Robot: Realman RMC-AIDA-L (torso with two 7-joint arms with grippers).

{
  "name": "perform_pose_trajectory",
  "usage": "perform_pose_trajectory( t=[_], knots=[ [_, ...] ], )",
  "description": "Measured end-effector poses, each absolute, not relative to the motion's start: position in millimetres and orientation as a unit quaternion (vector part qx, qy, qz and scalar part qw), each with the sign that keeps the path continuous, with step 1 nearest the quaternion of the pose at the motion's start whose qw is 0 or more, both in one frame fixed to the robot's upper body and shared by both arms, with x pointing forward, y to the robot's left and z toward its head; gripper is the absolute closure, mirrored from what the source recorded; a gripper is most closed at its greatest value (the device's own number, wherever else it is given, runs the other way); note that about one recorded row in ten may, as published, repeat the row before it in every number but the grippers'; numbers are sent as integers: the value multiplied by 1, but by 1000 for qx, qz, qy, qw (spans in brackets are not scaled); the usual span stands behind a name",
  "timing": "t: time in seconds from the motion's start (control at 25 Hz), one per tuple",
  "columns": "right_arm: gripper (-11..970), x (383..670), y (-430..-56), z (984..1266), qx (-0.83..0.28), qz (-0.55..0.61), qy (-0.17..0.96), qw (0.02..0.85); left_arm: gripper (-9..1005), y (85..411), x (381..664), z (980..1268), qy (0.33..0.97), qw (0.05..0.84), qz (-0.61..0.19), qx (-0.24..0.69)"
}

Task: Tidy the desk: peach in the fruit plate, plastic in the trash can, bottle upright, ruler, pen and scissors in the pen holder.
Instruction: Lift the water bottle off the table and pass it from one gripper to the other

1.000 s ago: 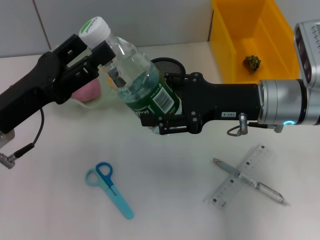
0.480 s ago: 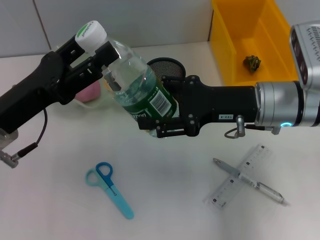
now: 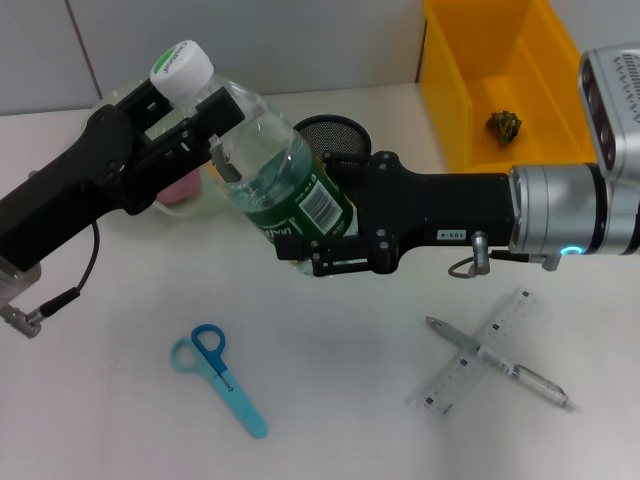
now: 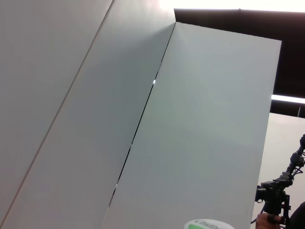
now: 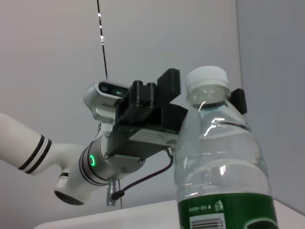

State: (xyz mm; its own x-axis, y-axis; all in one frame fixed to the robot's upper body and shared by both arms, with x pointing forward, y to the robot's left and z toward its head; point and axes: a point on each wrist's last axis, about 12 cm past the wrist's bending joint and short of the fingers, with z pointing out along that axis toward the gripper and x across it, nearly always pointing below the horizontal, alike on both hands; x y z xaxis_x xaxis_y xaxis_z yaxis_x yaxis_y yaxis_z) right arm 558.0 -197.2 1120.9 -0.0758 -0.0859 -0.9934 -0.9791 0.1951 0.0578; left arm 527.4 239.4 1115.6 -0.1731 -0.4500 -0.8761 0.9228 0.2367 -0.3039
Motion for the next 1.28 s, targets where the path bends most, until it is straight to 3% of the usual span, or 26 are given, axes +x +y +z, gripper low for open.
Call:
perform_pose_trajectory(
  t=[0.24,0.48,1.28],
  knots=[
    [192,556,-194,1120,-459,446,584,500,299,239,528,1116,509,600,-572,232],
    [192,556,-194,1120,-458,447,582,501,491,239,528,1116,507,602,-573,229],
    [193,557,-193,1120,-456,449,584,499,553,239,528,1115,508,602,-574,224]
  ],
)
